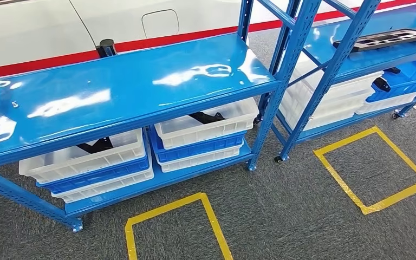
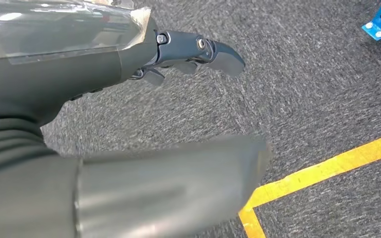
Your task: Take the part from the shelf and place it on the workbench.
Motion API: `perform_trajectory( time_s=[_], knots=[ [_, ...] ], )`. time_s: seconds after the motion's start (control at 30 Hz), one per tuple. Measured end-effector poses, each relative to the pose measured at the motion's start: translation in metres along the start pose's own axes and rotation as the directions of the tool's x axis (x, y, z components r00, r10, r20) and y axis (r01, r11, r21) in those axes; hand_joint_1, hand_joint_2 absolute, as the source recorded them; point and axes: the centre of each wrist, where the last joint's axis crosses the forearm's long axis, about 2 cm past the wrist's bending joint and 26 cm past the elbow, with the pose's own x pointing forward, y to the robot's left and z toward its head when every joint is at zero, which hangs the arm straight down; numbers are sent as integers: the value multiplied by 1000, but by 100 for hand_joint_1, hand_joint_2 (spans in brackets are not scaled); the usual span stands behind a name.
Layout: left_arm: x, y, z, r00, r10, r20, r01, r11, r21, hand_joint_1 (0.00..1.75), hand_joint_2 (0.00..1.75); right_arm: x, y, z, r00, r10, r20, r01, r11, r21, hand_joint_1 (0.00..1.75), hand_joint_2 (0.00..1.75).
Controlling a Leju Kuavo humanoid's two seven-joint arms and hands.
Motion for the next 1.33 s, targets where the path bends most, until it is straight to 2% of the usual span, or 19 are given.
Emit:
perform_trajectory(
  time_s=[0.03,0.17,0.3,0.93,1.33],
  knots=[
    [0,0,0,1000,0,0,0,1000,0,0,0,1,0,0,1000,6,11,-6,1000,2,0,175],
    [2,3,-3,1000,-1,-14,1,1000,7,0,0,5,-1,-1,999,30,33,-30,1000,3,0,175],
    [7,8,-7,1000,-3,-5,3,1000,16,0,0,11,-3,-2,998,37,47,-37,999,-1,0,0],
    [19,15,-16,1000,-20,22,19,999,26,0,0,19,-7,-4,997,31,68,-30,999,-13,0,0],
    [19,14,-15,1000,-22,17,21,1000,21,0,0,21,-11,-6,997,28,72,-27,999,-17,0,0]
  ],
)
